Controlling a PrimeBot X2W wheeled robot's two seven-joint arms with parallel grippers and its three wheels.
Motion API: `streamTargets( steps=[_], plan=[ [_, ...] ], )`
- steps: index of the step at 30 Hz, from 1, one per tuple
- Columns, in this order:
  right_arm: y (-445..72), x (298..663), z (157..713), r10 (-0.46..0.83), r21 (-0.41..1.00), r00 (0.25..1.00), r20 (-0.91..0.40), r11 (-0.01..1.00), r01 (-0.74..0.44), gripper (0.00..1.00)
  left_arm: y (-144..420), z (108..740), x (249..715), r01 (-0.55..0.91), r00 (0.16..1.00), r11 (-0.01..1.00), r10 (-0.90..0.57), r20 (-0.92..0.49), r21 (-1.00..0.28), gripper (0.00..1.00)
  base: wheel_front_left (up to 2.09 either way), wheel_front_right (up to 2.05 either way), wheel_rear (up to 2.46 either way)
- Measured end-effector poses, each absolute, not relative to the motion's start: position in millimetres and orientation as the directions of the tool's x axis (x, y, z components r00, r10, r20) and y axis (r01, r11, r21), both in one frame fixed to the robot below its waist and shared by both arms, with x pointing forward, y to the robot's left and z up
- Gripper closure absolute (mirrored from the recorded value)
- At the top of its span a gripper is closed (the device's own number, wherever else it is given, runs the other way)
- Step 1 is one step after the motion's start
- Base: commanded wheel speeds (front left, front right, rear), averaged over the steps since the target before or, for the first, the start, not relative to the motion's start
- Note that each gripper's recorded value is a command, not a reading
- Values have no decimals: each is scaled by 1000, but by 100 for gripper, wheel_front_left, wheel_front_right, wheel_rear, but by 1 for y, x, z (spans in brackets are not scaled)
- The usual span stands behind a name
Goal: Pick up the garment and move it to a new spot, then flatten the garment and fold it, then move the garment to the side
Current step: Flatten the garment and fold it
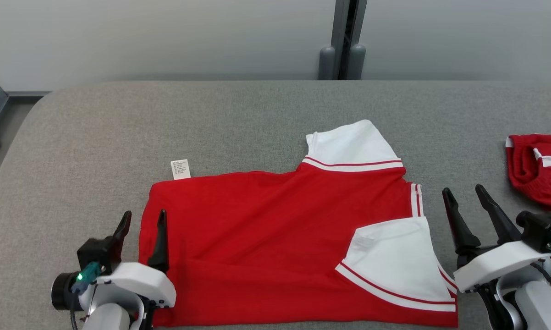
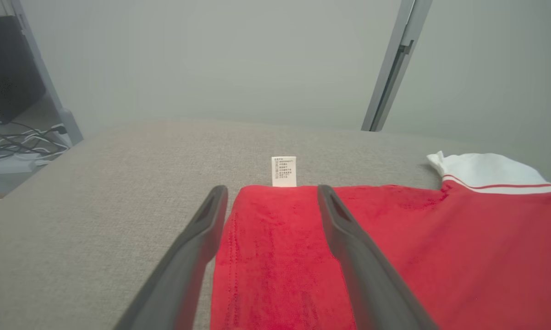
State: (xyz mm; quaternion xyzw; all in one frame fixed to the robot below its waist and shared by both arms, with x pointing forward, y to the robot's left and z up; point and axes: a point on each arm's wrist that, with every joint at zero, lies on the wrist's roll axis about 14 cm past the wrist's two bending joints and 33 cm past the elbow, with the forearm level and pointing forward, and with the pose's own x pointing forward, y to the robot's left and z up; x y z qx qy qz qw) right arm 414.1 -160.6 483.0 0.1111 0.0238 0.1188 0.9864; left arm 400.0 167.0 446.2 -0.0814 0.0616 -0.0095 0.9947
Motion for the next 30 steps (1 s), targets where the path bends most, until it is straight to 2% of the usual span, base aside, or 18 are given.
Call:
streamTargets(
  steps=[9, 16, 23, 30],
  plan=[
    [-156, 431, 462, 239, 268, 969, -63, 939, -214, 0, 172, 415, 462, 81, 935, 989, -117, -335, -120, 0, 0, 0, 0],
    [-168, 435, 450, 202, 277, 975, -93, 946, -169, 0, 167, 386, 492, 64, 820, 971, -183, -543, -230, 0, 0, 0, 0],
    [-176, 434, 446, 176, 279, 979, -104, 950, -141, 0, 146, 370, 489, 105, 660, 943, -304, -687, -316, 0, 0, 0, 0],
    [-176, 435, 448, 173, 285, 980, -96, 948, -139, 0, 140, 366, 476, 152, 560, 932, -356, -748, -330, 0, 0, 0, 0]
  ],
)
